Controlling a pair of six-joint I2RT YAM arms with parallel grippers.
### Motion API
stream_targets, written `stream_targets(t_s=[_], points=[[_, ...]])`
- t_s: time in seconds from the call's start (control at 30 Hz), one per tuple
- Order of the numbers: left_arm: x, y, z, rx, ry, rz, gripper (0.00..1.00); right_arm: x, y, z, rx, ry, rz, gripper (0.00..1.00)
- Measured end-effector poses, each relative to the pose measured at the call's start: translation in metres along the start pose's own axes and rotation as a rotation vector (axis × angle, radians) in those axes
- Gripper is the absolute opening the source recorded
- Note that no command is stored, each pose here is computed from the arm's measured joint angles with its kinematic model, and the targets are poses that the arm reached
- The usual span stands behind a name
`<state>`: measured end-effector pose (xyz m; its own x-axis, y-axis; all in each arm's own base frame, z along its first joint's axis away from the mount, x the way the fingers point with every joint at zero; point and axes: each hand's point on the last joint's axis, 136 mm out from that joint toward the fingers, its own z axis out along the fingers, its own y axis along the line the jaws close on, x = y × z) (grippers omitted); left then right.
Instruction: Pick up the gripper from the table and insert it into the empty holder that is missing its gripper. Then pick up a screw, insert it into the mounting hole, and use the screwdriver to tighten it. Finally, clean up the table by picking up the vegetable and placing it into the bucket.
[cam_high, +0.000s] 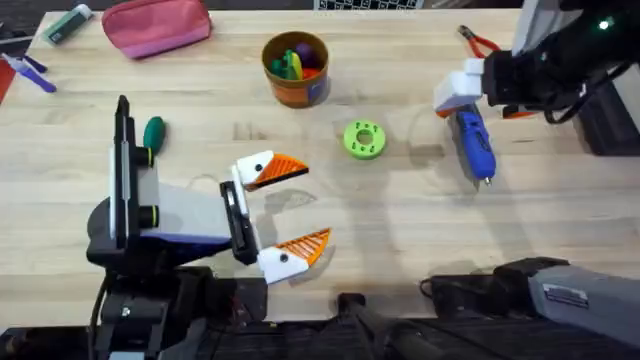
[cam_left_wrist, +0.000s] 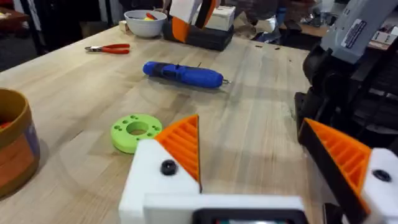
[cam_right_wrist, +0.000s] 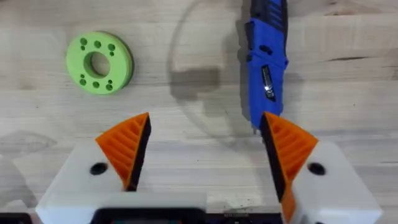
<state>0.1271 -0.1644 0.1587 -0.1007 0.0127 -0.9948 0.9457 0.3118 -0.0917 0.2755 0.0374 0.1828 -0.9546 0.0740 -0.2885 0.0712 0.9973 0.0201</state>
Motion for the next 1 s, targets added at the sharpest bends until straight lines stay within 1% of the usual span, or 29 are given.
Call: stream_targets(t_s=[0.5, 0.57, 0.63, 0.67, 0.7, 0.83, 0.87, 1.0], points=[[0.0, 0.0, 0.0, 0.0, 0.0, 0.0, 0.995, -0.0001, 0.0, 0.0, 0.0, 0.0, 0.0, 0.994], [0.0, 0.0, 0.0, 0.0, 0.0, 0.001, 0.887, -0.0007, 0.0001, 0.0001, 0.0, -0.003, 0.0, 0.994], [0.0, 0.0, 0.0, 0.0, 0.0, 0.002, 0.744, -0.0019, 0.0003, 0.0, -0.002, -0.008, 0.001, 0.994], [0.0, 0.0, 0.0, 0.0, 0.0, 0.003, 0.649, -0.0025, 0.0005, 0.0, -0.002, -0.01, 0.001, 0.994], [0.0, 0.0, 0.0, 0.0, 0.0, 0.004, 0.517, -0.0028, 0.0006, 0.0, -0.002, -0.011, 0.001, 0.994], [0.0, 0.0, 0.0, 0.0, 0.0, 0.007, 0.053, -0.0031, 0.0007, 0.0, -0.003, -0.012, 0.001, 0.994], [0.0, -0.0001, 0.0, 0.0, 0.0, 0.007, 0.021, -0.0031, 0.0007, 0.0001, -0.003, -0.012, 0.001, 0.994], [0.0, 0.0, 0.0, 0.0, 0.0, 0.007, 0.021, -0.0031, 0.0007, 0.0001, -0.003, -0.012, 0.001, 0.994]])
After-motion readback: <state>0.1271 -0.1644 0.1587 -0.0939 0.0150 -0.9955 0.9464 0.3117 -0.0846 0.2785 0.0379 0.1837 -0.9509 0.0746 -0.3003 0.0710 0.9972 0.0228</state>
